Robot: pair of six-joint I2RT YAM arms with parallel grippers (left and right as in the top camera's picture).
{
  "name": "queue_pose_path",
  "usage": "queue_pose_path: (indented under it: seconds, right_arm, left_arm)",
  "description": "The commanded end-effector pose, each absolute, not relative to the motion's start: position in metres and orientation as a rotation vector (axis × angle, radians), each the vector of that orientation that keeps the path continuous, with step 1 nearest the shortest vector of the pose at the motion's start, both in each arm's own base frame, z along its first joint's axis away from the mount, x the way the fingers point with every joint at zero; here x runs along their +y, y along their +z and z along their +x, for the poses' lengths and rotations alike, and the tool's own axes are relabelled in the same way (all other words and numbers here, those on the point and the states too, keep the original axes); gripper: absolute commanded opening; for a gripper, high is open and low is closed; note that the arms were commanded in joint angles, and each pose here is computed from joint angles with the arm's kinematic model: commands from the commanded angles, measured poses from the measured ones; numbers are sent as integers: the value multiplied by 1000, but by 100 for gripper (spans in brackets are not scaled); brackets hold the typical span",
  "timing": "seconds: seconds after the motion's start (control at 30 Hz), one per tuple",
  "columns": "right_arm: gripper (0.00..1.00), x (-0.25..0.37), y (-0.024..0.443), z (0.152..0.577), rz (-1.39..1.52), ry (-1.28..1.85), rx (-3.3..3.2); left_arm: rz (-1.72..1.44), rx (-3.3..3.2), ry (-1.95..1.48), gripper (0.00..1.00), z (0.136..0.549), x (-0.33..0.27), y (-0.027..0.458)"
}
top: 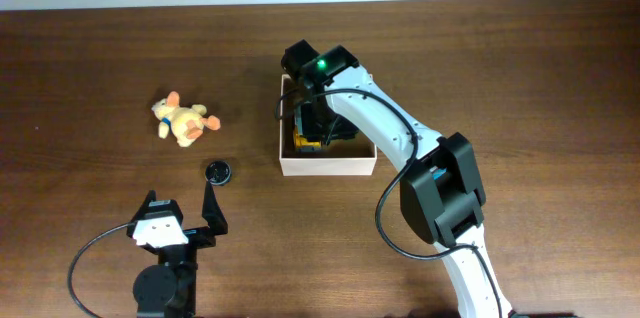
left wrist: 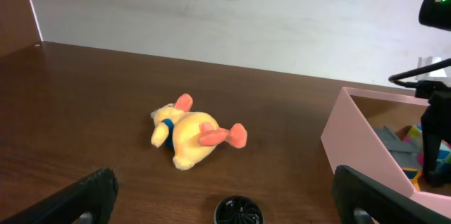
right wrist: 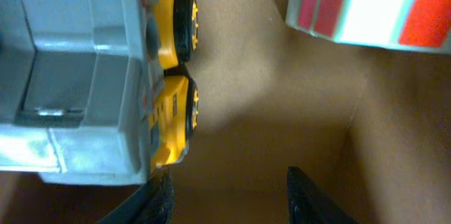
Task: Pack container
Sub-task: 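Open the right gripper and adjust the truck beside the cube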
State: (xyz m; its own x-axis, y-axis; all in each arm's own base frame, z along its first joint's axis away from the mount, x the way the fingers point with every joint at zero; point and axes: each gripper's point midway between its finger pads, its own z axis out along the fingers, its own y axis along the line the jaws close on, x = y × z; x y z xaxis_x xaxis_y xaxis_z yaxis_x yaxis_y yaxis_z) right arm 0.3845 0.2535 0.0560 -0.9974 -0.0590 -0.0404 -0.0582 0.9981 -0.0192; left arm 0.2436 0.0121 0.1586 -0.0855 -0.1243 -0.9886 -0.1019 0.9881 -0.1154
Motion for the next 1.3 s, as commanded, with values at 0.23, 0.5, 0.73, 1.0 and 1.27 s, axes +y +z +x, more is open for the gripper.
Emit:
queue_pose_path:
  seconds: [0.23, 0.5, 0.73, 1.0, 1.27]
  right_arm:
    - [47, 264, 67, 401, -100, 35, 3003]
    - [47, 264, 66, 404, -98, 27, 2990]
    - [47, 240, 62, 415, -66, -109, 2963]
    - [47, 223, 61, 434, -39, -115, 2932]
    - [47, 227, 48, 444, -59, -85, 2922]
  left_arm:
    - [-174, 1653, 7, 99, 243, 15, 159]
    - [-174, 1653, 7, 99, 243, 15, 159]
    - [-174, 1653, 7, 99, 243, 15, 159]
    - [-174, 1653, 7, 99, 243, 15, 159]
    - [-174, 1653, 7, 99, 243, 15, 159]
